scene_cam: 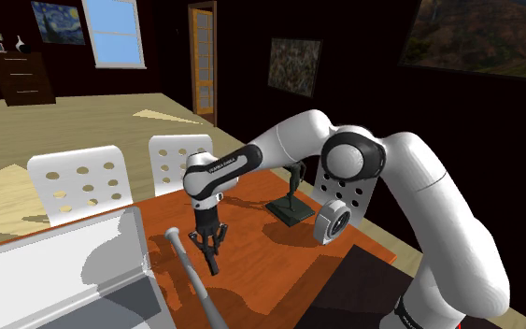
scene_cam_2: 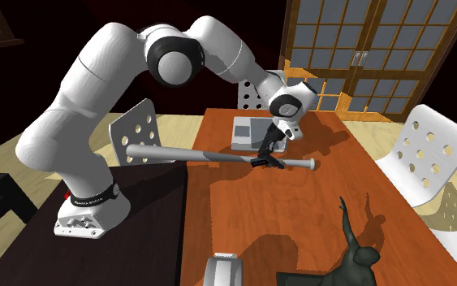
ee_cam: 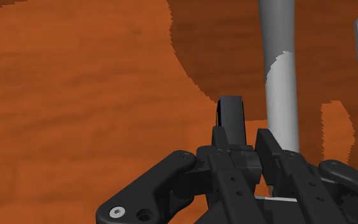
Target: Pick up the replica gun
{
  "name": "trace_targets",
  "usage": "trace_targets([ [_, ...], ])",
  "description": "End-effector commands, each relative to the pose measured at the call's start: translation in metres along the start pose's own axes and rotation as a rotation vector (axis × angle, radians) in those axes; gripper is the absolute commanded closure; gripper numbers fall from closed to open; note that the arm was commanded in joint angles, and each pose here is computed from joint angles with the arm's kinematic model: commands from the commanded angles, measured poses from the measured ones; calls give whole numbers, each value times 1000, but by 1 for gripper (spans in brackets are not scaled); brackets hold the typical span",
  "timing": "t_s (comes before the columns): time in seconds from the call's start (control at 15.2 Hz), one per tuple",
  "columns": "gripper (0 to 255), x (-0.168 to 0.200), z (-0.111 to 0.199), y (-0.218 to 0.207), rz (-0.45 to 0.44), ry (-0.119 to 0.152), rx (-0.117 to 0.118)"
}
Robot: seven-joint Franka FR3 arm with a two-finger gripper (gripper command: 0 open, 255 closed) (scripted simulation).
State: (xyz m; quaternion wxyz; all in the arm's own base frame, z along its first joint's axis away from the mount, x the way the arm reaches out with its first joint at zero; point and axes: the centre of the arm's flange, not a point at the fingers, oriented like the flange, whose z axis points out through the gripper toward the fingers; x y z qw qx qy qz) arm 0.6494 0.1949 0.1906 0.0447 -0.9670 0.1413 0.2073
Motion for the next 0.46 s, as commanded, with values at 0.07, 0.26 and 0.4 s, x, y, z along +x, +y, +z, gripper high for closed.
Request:
trace_targets([
  [0.07,255,-6,-15,0,0,0,0],
  [0.26,255,-13,-29,-1,0,0,0],
  [0.4,255,-13,-30,-1,0,0,0],
])
